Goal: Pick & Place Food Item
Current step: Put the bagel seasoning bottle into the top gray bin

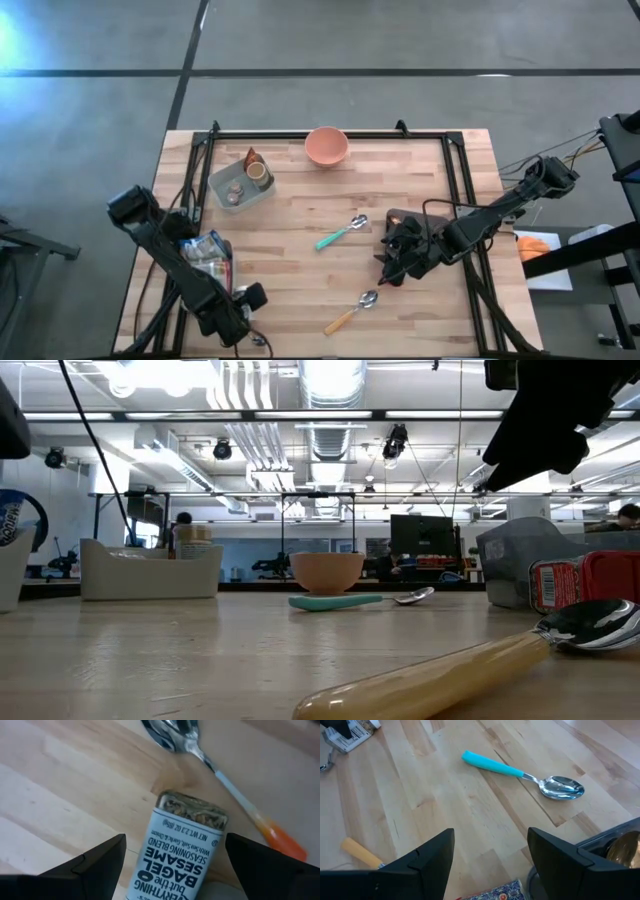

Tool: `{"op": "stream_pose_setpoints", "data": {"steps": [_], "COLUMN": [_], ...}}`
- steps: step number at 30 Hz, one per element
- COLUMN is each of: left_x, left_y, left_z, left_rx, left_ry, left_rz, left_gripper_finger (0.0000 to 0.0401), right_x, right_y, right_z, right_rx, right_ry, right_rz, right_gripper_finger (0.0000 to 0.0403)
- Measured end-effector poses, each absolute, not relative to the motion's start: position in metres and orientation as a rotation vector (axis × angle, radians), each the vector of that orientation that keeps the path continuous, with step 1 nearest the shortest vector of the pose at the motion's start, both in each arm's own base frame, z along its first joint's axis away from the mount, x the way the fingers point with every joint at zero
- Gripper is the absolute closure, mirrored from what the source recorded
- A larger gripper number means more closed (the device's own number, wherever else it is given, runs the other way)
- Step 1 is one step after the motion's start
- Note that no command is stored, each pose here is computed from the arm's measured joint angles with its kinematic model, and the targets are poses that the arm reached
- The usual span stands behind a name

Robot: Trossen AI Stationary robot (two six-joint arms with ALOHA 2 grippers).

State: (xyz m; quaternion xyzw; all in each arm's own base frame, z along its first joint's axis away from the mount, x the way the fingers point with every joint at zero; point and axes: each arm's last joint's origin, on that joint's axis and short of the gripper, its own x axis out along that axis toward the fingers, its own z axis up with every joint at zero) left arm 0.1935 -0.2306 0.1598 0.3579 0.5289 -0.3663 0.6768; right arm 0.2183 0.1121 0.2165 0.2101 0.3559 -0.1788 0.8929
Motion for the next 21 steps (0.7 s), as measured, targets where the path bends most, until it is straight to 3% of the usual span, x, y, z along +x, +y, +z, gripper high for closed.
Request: {"op": "stream_pose_setpoints", "data": {"steps": [9,21], "left_x": [0.196,0.200], "left_y": [-0.231,-0.233], "left_z": [0.147,0.143], "left_rx": [0.935,1.049], "left_ry": [1.191,1.130], "left_rz": [-0.828,-0.843], "left_gripper_finger": [0.0065,0.0193], "right_x": [0.219,0.219], "right_y": [0.112,0.112], "right_z": [0.217,0.216], "right_rx": [0.438,0.441], "right_ry": [0.735,0.728], "right_rz": [-0.370,-0.369], "right_gripper_finger": [0.0155,0.0155]}}
